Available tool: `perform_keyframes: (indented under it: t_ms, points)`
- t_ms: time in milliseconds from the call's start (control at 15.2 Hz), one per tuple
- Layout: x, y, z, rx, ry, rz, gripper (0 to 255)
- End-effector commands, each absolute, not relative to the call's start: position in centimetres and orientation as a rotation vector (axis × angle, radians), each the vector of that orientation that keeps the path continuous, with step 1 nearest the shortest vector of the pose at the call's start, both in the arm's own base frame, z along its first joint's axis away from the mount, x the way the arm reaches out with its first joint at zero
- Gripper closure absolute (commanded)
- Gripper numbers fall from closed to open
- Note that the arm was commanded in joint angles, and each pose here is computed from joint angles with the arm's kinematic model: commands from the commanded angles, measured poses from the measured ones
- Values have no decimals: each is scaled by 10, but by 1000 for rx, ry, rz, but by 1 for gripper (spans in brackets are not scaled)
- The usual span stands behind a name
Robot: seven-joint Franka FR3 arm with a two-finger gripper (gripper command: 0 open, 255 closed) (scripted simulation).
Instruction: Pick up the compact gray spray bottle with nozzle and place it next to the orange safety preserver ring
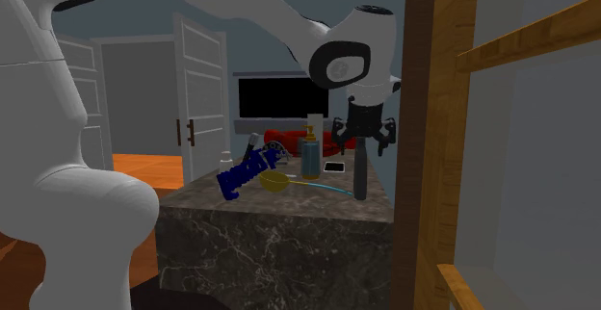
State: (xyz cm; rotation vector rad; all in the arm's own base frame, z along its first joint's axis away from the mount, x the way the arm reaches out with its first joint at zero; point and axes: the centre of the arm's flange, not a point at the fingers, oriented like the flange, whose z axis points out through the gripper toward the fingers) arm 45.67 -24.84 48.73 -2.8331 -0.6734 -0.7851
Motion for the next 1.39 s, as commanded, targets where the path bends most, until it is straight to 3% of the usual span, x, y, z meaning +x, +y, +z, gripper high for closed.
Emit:
perform_keyframes:
  t_ms: [0,462,528,1320]
  points:
    - [461,-247,480,-2834,-673,-786,0]
    - [461,-247,480,-2834,-673,-786,0]
    - [461,-247,480,-2834,-673,-786,255]
    - [461,-247,496,-2834,-673,-786,255]
